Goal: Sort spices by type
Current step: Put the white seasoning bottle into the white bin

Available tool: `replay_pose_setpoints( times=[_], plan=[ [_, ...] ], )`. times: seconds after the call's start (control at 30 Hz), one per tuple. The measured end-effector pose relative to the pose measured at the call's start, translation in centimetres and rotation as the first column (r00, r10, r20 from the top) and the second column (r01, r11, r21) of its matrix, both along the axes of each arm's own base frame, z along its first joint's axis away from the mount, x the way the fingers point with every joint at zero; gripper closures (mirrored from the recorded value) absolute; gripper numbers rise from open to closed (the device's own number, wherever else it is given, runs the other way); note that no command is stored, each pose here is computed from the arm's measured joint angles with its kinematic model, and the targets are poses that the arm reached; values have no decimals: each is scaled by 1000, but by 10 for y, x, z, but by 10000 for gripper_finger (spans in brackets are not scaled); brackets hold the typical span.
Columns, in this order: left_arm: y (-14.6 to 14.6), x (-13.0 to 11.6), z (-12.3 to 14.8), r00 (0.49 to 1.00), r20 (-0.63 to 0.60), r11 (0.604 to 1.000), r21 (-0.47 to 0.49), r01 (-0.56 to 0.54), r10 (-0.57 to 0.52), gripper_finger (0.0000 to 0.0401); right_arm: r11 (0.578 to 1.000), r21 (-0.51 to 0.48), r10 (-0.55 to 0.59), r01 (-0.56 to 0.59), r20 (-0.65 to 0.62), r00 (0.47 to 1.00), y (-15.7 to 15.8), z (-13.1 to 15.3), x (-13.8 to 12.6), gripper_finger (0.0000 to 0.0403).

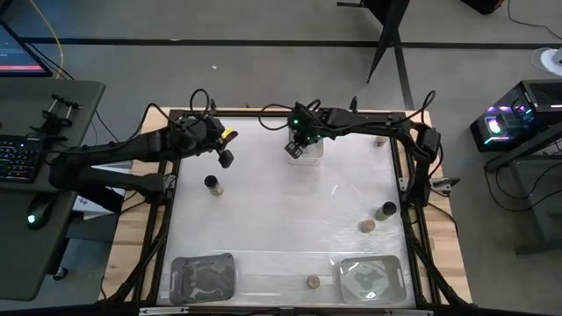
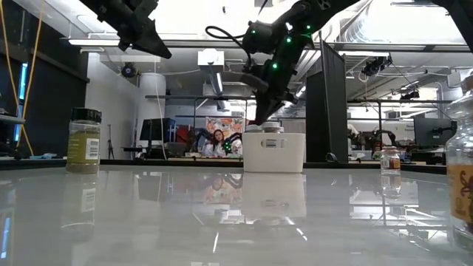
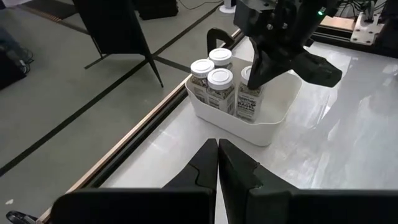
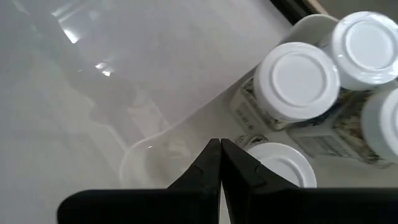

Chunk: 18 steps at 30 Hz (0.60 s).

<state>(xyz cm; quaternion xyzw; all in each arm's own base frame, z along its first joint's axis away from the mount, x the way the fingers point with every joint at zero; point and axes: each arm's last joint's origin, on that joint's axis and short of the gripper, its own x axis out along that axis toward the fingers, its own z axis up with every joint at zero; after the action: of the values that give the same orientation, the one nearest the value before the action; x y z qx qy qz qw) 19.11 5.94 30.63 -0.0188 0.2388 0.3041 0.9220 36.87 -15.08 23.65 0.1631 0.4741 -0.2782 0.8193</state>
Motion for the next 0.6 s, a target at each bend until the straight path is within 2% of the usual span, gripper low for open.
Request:
replay_pose_setpoints(
  times=[0.43,0.6],
  plan=[
    [0,0,0,1000,13,1000,-16,-11,11,401,996,-93,-17,11,-62,998,-3,0,-3,403],
    [0,0,0,1000,15,1000,-19,-12,13,401,997,-47,60,-59,23,998,-2,14,3,403]
  ],
)
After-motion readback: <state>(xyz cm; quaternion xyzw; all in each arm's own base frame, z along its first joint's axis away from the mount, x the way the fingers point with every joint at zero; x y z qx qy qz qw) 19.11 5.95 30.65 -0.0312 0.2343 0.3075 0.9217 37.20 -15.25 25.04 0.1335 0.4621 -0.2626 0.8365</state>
